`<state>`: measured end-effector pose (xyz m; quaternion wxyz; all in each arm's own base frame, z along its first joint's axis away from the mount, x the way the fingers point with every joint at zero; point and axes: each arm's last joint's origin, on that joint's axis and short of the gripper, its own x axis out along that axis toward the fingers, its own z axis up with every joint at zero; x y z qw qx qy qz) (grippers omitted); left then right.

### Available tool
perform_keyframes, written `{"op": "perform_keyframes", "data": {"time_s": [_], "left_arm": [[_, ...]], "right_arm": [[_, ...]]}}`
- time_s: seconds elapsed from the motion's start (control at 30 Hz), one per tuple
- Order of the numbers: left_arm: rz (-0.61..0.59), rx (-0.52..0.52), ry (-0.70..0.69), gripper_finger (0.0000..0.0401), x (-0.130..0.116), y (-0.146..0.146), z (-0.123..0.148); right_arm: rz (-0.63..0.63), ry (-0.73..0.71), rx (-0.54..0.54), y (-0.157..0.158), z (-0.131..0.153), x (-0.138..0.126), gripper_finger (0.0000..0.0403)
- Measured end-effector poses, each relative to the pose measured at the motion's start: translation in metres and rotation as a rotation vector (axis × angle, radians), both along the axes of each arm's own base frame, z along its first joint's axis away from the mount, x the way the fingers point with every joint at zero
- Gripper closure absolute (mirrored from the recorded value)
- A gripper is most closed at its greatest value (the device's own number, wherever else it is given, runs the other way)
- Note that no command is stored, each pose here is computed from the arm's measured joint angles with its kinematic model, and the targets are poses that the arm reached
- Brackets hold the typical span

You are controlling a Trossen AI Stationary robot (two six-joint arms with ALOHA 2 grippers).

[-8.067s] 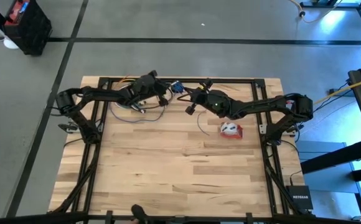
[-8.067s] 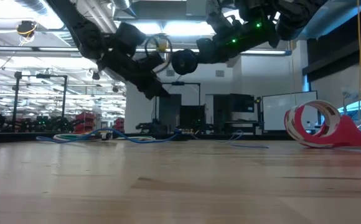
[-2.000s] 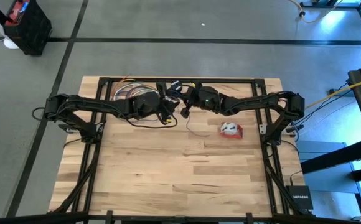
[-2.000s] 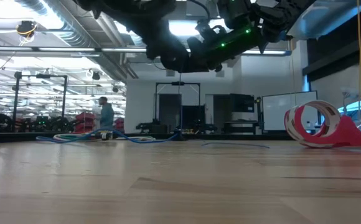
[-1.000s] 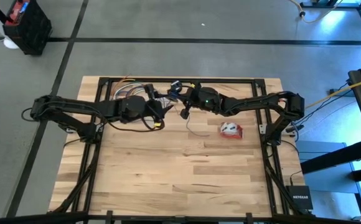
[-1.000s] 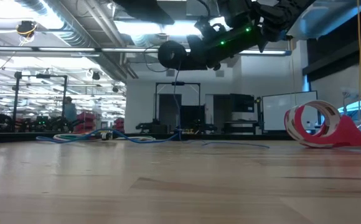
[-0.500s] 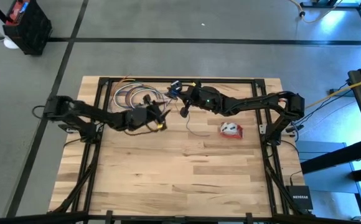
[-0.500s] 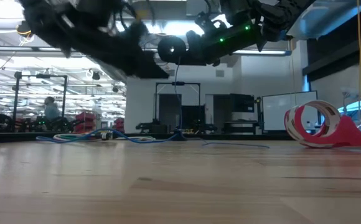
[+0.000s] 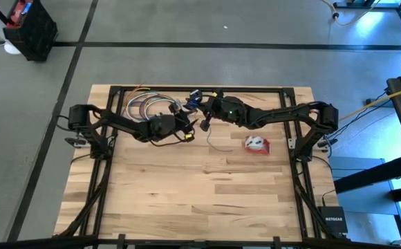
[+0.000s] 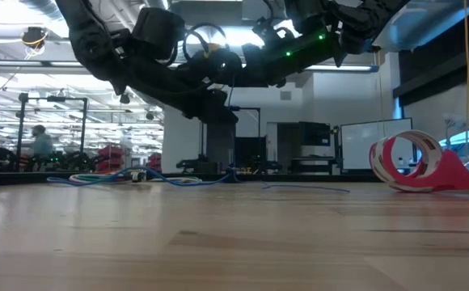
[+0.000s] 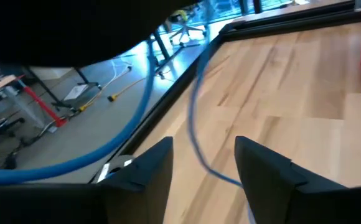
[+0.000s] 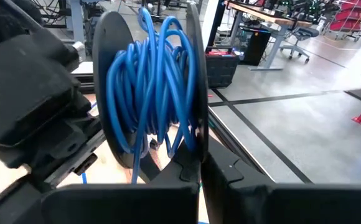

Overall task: Coil cords
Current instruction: Coil the blue wire onto the spool

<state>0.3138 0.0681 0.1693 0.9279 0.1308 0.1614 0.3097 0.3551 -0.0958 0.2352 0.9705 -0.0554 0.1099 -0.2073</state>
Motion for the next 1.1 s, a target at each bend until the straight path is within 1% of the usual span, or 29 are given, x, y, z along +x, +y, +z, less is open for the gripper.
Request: {"op": "perform_keyframes", "data": {"time_s": [0.07, 0.13, 0.27, 0.3, 0.33, 0.43, 0.53, 0.63, 0.83, 1.1], "left_arm": [[0.010, 0.000, -0.002, 0.0252, -0.001, 0.003, 0.000], [0.017, 0.003, 0.002, 0.0280, -0.001, 0.005, 0.000], [0.021, 0.021, 0.027, 0.0363, -0.002, 0.008, -0.001], [0.021, 0.024, 0.029, 0.0382, -0.002, 0.009, -0.001], [0.022, 0.025, 0.028, 0.0391, -0.002, 0.010, -0.001], [0.030, 0.024, 0.048, 0.0390, -0.004, 0.013, -0.002], [0.044, 0.009, 0.093, 0.0397, -0.006, 0.017, -0.007], [0.061, -0.004, 0.102, 0.0396, -0.010, 0.021, -0.010], [0.082, -0.023, 0.119, 0.0397, -0.013, 0.025, -0.013], [0.092, -0.029, 0.158, 0.0399, -0.015, 0.029, -0.017]], "right_arm": [[0.000, -0.003, -0.001, 0.000, 0.000, 0.000, 0.0402], [0.000, -0.009, -0.002, 0.000, 0.001, 0.000, 0.0402], [0.001, -0.014, -0.004, 0.000, 0.001, 0.000, 0.0402], [0.001, -0.018, -0.005, 0.000, 0.002, 0.000, 0.0402], [0.002, -0.021, -0.006, 0.000, 0.002, 0.000, 0.0402], [0.004, -0.028, -0.008, 0.002, 0.007, -0.002, 0.0402], [0.022, -0.067, -0.034, 0.008, 0.023, -0.007, 0.0402], [0.039, -0.097, -0.069, 0.019, 0.039, -0.013, 0.0402], [0.013, -0.072, -0.119, 0.030, 0.063, -0.033, 0.0402], [0.008, -0.017, -0.112, 0.035, 0.079, -0.054, 0.0402]]}}
